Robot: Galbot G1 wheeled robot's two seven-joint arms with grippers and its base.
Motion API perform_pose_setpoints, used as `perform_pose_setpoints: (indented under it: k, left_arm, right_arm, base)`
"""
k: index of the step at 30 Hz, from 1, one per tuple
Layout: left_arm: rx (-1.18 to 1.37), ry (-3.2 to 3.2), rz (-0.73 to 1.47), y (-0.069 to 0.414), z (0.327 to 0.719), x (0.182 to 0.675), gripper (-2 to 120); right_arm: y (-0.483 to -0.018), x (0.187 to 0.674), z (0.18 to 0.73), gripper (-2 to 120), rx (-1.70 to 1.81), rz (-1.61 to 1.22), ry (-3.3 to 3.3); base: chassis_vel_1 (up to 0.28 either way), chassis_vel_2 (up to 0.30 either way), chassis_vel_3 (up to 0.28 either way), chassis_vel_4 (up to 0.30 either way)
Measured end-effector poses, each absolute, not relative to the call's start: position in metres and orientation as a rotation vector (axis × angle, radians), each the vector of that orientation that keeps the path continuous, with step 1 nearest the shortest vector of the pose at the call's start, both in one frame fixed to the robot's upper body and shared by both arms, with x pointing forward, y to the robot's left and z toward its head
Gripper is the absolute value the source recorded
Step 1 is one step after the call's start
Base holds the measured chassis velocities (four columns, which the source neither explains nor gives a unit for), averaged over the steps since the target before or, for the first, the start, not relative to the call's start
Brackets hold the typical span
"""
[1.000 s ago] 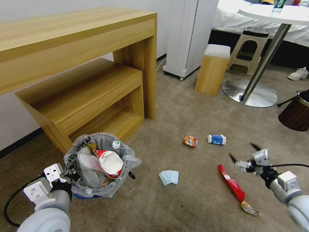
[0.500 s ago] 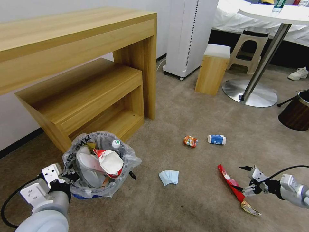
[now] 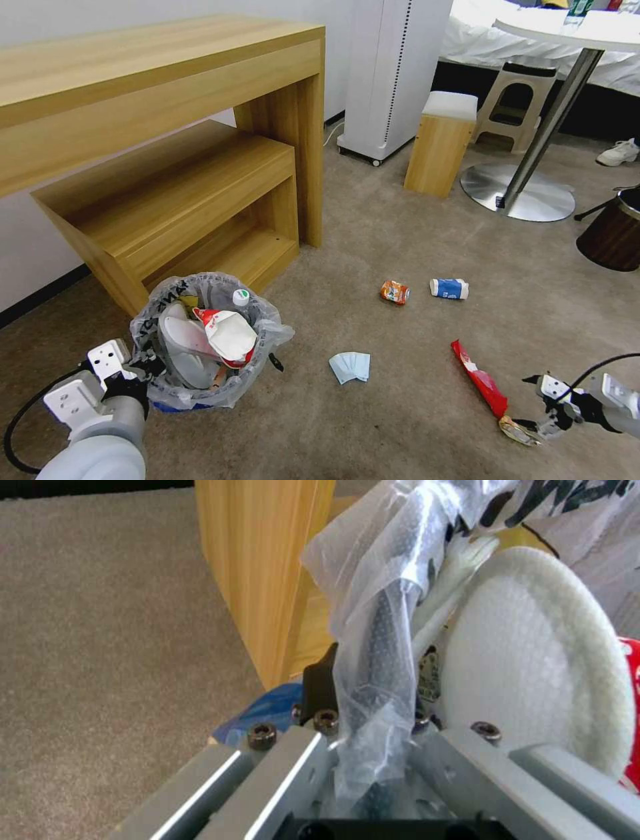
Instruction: Pick up the trash bin and place the garbage on the floor into it.
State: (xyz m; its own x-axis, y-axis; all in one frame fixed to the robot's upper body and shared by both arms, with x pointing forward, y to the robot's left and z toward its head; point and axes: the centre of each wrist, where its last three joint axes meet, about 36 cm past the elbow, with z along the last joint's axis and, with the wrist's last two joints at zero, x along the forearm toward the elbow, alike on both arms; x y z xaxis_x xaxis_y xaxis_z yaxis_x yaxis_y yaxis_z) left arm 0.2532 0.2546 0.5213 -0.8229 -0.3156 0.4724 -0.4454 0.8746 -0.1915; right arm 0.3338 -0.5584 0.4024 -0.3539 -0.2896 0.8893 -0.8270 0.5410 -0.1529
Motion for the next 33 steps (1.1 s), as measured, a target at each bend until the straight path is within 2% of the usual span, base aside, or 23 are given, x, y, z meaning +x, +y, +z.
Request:
perform_pose_setpoints:
  k: [15,33]
  left_arm:
    - [0.571,-2.611,0.413,0.254,0.520,0.254,0]
    - [0.583,-2.614,0.395,0.256,0.520,0.253,0]
  right_arm:
    - [-0.571,0.327,0.370,100,0.829,0.760,-1.889]
    - [-0.545,0.328,0.323,100,0.879,0.650,-1.889]
  base:
    - [0.000,0.000,0.000,0.000]
    - [0.000,0.000,0.000,0.000]
